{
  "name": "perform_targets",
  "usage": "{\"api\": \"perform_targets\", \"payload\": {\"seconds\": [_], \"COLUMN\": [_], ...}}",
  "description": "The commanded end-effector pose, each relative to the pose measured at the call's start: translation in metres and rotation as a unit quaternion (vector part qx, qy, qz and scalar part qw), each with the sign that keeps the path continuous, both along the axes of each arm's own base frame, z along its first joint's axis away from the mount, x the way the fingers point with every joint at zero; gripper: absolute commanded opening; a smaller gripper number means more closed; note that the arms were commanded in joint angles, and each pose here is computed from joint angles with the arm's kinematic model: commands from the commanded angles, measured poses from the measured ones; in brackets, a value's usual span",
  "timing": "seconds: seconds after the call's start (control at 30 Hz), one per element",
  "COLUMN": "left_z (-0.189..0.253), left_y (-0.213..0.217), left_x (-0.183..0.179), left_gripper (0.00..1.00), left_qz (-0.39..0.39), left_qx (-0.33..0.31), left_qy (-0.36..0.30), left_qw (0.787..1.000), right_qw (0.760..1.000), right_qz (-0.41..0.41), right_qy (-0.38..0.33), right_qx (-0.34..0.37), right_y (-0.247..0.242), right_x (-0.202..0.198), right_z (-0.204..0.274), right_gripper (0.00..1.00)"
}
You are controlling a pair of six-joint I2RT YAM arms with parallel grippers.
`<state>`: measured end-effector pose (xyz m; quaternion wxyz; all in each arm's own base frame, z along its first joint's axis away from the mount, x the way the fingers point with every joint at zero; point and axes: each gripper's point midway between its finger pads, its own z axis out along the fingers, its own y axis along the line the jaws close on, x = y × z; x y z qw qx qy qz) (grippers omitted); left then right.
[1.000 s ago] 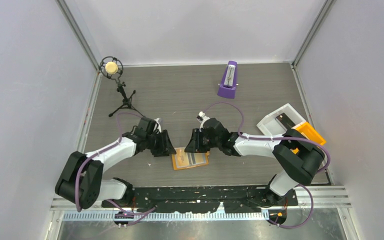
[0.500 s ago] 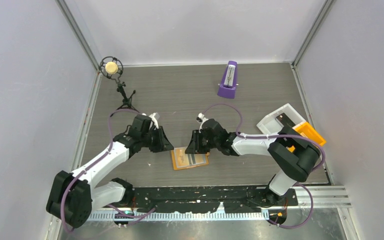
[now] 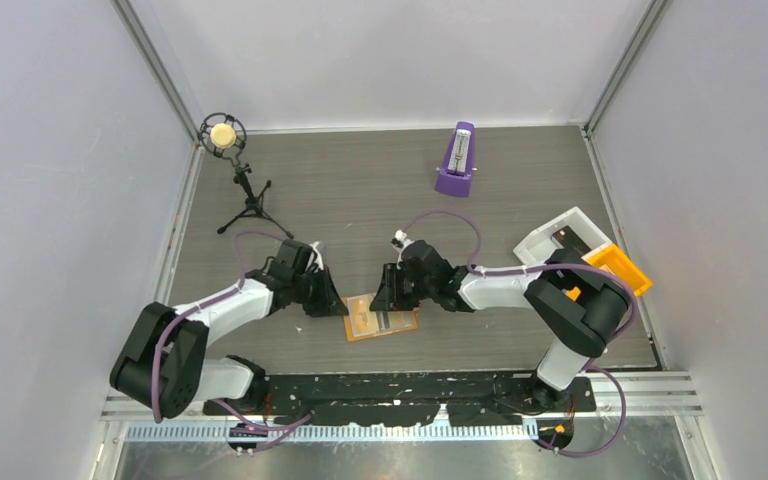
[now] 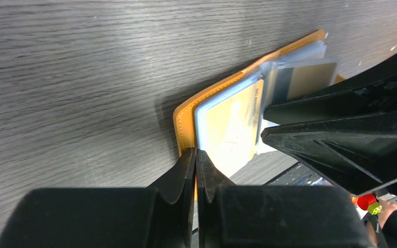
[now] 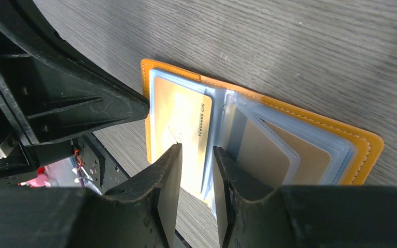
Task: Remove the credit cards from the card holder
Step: Remove the credit card from the card holder.
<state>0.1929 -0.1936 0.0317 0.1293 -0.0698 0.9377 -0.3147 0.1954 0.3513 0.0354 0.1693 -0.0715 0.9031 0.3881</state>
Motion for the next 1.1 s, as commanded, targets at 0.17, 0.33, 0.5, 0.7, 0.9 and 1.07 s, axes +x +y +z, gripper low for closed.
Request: {"api": "perform_targets", "payload": {"seconds": [0.17, 0.33, 0.5, 0.7, 0.9, 1.07], "left_z": [-0.014, -0.014, -0.017, -0.017, -0.018, -0.018], "left_y": [0.011, 0.014, 0.014, 0.014, 0.014, 0.014], "left_x": [0.001, 0.002, 0.0, 0.0, 0.002, 0.002], "left_gripper": [0.0, 0.0, 0.0, 0.0, 0.0, 0.0], "left_qz": [-0.006, -0.005, -0.005, -0.006, -0.005, -0.003], "left_qx": [0.036, 0.045, 0.047, 0.046, 0.047, 0.047], "left_qy": [-0.017, -0.021, -0.018, -0.018, -0.018, -0.019], "left_qw": [0.999, 0.999, 0.999, 0.999, 0.999, 0.999], "right_qw": [1.0, 1.0, 0.999, 0.997, 1.0, 1.0], "right_qz": [0.002, 0.003, 0.0, -0.007, 0.003, 0.006], "right_qy": [-0.002, -0.009, -0.009, -0.011, -0.013, -0.014], "right_qx": [-0.002, -0.023, -0.042, -0.071, -0.026, 0.024], "right_y": [0.007, 0.008, 0.006, -0.001, 0.012, 0.023], "right_x": [0.0, 0.0, 0.001, 0.003, 0.001, 0.003], "right_z": [-0.003, -0.005, -0.008, -0.01, 0.002, 0.01], "right_gripper": [0.36, 0.37, 0.38, 0.4, 0.39, 0.35]}}
